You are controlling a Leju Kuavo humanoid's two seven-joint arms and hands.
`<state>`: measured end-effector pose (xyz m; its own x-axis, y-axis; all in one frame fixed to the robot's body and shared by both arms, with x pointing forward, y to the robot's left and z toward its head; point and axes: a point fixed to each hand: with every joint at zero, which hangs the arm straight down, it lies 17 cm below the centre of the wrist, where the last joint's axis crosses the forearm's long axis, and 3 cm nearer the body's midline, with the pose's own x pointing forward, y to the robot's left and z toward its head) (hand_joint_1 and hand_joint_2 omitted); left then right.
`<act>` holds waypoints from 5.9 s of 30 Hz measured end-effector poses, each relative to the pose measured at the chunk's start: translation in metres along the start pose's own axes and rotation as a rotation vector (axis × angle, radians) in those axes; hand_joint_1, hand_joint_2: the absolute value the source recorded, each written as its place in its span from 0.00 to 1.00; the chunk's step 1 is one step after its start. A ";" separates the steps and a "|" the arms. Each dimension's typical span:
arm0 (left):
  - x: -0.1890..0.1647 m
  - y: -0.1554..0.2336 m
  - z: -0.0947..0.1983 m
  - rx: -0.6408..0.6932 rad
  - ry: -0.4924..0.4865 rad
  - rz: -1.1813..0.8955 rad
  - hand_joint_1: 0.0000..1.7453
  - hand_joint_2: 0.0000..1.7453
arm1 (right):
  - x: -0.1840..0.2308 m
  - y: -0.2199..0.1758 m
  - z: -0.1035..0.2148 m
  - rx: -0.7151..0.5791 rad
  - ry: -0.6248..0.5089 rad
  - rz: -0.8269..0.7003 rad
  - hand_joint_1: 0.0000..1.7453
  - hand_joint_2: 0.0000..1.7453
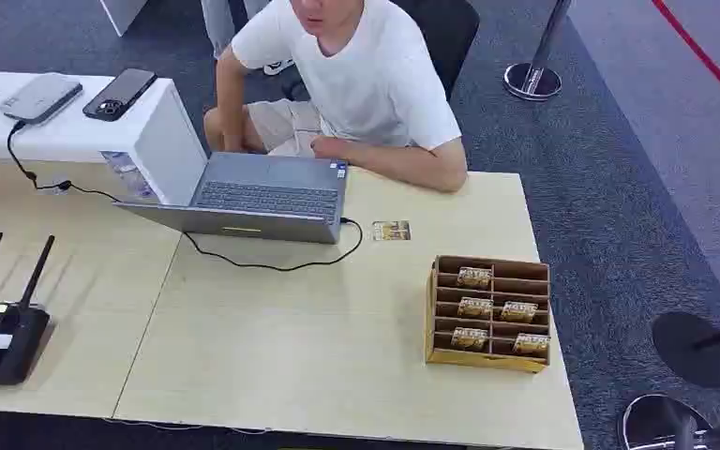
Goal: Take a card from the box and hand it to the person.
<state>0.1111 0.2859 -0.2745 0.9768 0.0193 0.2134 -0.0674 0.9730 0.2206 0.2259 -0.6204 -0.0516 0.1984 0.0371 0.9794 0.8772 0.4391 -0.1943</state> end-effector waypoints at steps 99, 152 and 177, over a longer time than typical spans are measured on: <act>-0.002 -0.002 0.001 -0.040 -0.058 0.049 0.00 1.00 | 0.213 0.204 0.172 0.734 -1.009 1.223 0.00 1.00; -0.006 -0.001 0.000 -0.038 -0.037 0.036 0.00 1.00 | 0.209 0.192 0.167 0.766 -0.995 1.262 0.25 1.00; -0.006 -0.001 0.000 -0.038 -0.035 0.034 0.00 1.00 | 0.204 0.196 0.167 0.782 -0.985 1.264 0.42 1.00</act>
<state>0.1053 0.2847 -0.2756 0.9663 0.0454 0.2536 -0.0923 0.9800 0.1765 0.3652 -0.3766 0.1193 -0.0457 0.9989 -0.0055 -0.0364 -0.0071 -0.9993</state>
